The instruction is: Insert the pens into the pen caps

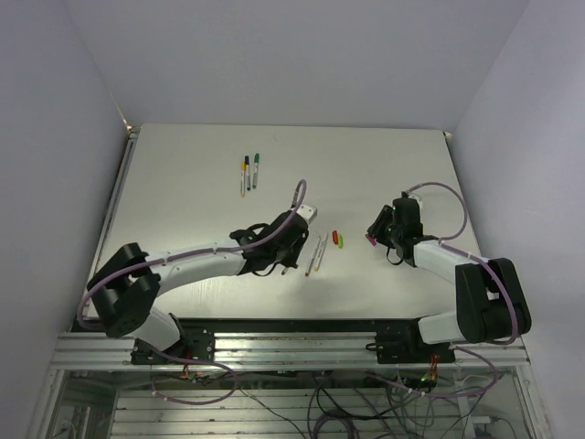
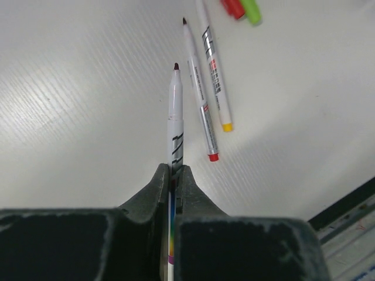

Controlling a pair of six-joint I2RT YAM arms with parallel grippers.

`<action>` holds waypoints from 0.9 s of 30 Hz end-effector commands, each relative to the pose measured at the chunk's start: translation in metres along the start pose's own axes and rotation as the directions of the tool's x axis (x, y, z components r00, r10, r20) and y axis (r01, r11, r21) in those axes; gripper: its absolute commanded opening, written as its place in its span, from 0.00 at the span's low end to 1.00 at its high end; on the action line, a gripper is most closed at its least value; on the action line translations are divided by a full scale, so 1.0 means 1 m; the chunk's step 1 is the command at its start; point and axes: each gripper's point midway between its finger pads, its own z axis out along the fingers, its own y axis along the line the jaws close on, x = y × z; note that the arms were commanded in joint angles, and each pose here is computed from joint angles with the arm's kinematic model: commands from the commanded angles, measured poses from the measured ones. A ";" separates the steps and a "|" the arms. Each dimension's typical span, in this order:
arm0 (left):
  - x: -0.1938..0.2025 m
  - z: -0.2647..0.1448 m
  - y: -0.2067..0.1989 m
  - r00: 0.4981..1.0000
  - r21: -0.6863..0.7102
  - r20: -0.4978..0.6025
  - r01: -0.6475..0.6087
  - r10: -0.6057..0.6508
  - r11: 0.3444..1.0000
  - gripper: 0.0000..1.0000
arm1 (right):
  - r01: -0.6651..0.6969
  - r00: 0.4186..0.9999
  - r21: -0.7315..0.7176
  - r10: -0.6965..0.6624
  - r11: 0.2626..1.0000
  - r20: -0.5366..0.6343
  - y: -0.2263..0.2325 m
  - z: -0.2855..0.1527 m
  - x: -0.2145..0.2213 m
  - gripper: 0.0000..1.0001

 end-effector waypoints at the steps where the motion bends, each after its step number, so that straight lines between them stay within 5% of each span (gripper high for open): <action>1: -0.017 -0.023 -0.007 0.999 0.045 0.039 -0.001 -0.001 0.999 0.07 | 0.037 0.999 0.006 -0.036 0.999 -0.040 -0.001 0.002 0.002 0.39; 27: -0.025 -0.036 -0.006 0.992 0.099 0.103 0.062 -0.072 0.993 0.07 | 0.050 0.985 0.037 -0.044 0.998 -0.169 -0.007 0.000 0.036 0.36</action>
